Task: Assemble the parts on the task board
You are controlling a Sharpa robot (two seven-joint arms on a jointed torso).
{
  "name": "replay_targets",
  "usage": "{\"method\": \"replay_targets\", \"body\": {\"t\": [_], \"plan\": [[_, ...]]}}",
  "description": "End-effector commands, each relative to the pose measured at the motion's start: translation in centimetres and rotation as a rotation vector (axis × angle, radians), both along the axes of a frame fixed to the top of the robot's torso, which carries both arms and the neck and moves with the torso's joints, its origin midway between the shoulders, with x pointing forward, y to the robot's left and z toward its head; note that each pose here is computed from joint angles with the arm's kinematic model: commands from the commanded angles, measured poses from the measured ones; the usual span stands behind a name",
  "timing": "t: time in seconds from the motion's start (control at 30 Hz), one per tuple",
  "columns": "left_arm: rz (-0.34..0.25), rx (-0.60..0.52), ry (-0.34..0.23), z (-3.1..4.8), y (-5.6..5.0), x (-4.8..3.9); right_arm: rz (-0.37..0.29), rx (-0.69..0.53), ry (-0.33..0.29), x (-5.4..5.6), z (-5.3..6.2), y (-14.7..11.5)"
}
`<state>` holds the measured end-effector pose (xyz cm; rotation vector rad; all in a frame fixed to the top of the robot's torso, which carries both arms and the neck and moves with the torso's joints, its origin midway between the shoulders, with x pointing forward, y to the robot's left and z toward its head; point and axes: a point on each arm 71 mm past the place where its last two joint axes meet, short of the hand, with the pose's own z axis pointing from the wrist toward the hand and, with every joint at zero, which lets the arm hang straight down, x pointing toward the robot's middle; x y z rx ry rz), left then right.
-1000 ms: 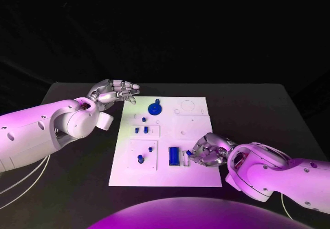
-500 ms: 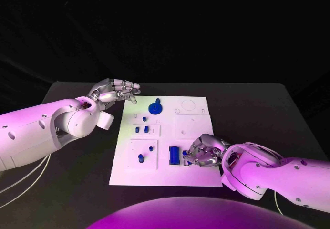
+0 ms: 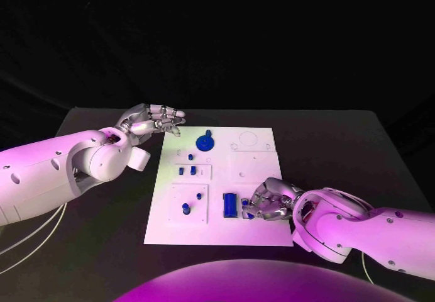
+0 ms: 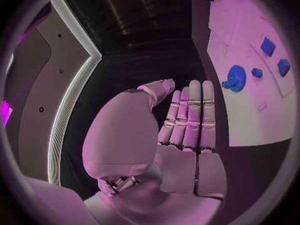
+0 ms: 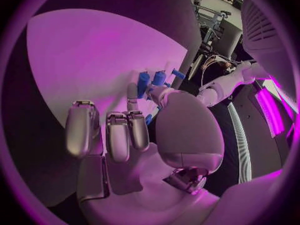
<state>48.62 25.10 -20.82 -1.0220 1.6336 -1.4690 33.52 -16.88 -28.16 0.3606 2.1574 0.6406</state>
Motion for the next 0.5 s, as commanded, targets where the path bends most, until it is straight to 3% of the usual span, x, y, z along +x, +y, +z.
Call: {"method": "replay_targets", "body": {"t": [0.03, 0.5], "plan": [[-0.02, -0.006, -0.005, 0.1, -0.25, -0.08, 0.015, -0.026, -0.001, -0.06, -0.18, -0.02], [-0.02, -0.004, -0.005, 0.1, -0.24, -0.09, 0.017, -0.015, -0.015, -0.05, -0.05, 0.39]]}}
